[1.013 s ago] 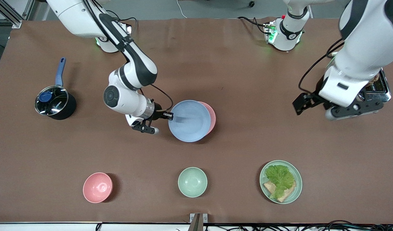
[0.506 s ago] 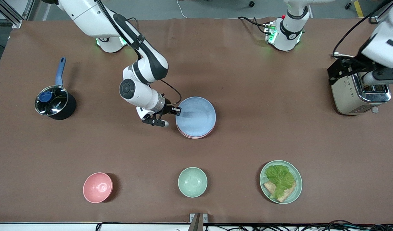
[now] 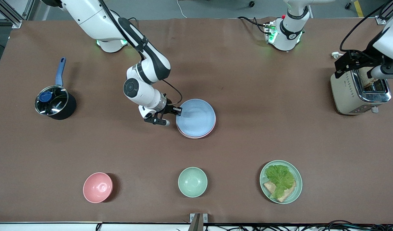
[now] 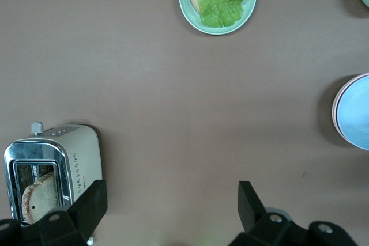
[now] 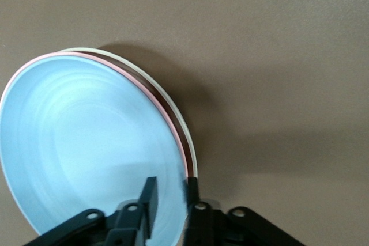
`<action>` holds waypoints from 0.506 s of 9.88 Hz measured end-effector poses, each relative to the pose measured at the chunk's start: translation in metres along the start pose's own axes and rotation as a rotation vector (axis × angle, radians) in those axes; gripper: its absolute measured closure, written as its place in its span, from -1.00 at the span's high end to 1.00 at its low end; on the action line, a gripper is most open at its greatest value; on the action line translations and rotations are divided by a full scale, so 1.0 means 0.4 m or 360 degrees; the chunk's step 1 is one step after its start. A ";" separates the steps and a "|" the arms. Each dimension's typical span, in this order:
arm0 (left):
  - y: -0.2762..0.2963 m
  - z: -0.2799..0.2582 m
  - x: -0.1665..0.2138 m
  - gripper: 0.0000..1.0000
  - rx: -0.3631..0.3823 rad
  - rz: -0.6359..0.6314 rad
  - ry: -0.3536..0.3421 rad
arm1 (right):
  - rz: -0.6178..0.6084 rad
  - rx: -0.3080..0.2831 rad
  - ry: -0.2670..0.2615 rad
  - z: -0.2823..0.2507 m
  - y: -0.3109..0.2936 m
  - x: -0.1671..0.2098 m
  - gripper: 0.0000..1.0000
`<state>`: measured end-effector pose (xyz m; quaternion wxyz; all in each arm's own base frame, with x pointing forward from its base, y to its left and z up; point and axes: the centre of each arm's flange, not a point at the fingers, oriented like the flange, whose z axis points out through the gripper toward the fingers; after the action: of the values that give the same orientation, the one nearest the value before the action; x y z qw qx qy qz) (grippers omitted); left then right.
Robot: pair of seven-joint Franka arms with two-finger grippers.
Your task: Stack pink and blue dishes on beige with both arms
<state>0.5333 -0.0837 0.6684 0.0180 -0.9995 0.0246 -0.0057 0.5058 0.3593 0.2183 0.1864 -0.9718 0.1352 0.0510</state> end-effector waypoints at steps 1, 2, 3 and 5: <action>0.006 0.003 -0.004 1.00 0.0002 0.0002 -0.0011 | 0.0000 0.0008 0.0012 -0.008 -0.003 0.005 -0.06; 0.004 0.008 -0.007 1.00 0.0004 0.0000 -0.0021 | 0.0001 0.0020 0.0031 -0.038 -0.010 0.017 0.28; -0.001 0.010 -0.009 1.00 0.0004 -0.0007 -0.0025 | 0.0001 0.0009 0.0031 -0.101 -0.009 0.041 0.55; -0.012 0.014 -0.009 1.00 0.0001 -0.0020 -0.0031 | -0.0051 -0.0168 0.0071 -0.336 0.063 0.127 1.00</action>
<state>0.5302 -0.0787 0.6632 0.0186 -0.9997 0.0183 0.0039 0.5540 0.2740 0.3262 0.1326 -0.9832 0.1210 0.0334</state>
